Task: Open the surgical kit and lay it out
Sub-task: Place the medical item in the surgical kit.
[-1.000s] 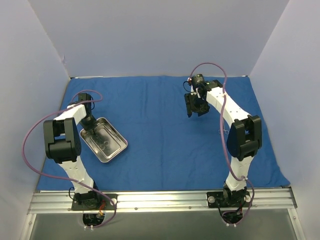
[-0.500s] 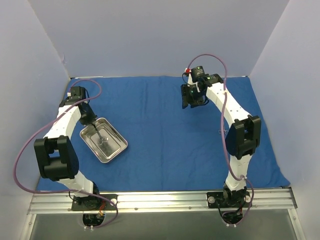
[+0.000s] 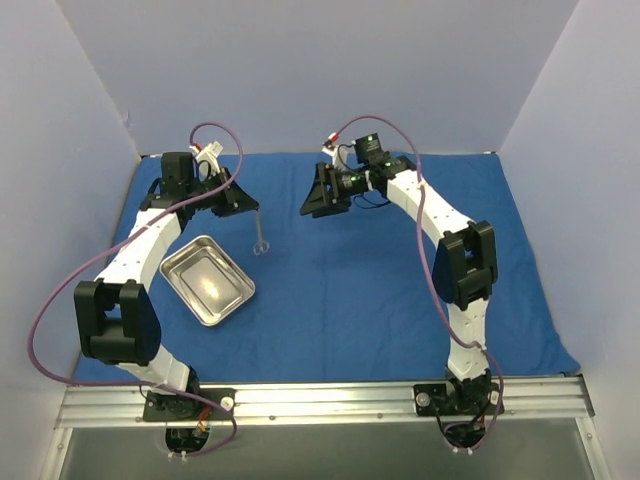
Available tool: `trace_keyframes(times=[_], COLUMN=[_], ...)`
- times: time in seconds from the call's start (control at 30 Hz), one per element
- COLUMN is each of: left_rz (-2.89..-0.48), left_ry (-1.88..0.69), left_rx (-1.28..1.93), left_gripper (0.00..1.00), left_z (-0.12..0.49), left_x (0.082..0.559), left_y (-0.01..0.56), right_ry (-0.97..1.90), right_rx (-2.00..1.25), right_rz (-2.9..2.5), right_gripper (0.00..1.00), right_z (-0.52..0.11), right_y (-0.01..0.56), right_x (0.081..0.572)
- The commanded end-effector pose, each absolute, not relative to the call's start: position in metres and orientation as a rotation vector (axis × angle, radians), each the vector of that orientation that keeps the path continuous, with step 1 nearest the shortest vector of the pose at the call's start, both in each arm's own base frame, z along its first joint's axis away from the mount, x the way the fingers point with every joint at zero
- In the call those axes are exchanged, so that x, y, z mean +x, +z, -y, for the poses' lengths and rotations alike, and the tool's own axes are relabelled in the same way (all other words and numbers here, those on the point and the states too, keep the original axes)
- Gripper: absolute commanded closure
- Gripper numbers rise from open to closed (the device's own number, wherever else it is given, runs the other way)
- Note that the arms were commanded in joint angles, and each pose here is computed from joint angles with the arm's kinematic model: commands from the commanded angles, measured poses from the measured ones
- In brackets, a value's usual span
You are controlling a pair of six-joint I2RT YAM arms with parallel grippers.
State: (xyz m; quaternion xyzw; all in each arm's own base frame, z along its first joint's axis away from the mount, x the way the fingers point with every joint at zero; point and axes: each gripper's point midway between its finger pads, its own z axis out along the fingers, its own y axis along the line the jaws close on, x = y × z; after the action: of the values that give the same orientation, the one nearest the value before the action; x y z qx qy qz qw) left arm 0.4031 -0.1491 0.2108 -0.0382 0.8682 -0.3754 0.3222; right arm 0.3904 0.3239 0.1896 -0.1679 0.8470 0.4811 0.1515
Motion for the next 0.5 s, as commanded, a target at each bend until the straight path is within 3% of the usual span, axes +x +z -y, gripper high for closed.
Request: trace_keyframes(times=[0.0, 0.27, 0.47], left_rz=[-2.038, -1.866, -1.788], left_ry=[-1.31, -1.543, -1.673], left_rx=[0.058, 0.147, 0.174], left_gripper=[0.98, 0.98, 0.98], left_z=[0.185, 0.219, 0.231], left_x=[0.41, 0.404, 0.401], left_y=[0.283, 0.318, 0.329], right_ry=[1.651, 1.776, 1.807], right_rx=[-0.696, -0.631, -0.621], right_rz=[-2.201, -2.025, -1.992], right_gripper=[0.4, 0.36, 0.4], right_z=[-0.365, -0.378, -0.377], right_y=[0.243, 0.281, 0.281], right_x=[0.361, 0.349, 0.349])
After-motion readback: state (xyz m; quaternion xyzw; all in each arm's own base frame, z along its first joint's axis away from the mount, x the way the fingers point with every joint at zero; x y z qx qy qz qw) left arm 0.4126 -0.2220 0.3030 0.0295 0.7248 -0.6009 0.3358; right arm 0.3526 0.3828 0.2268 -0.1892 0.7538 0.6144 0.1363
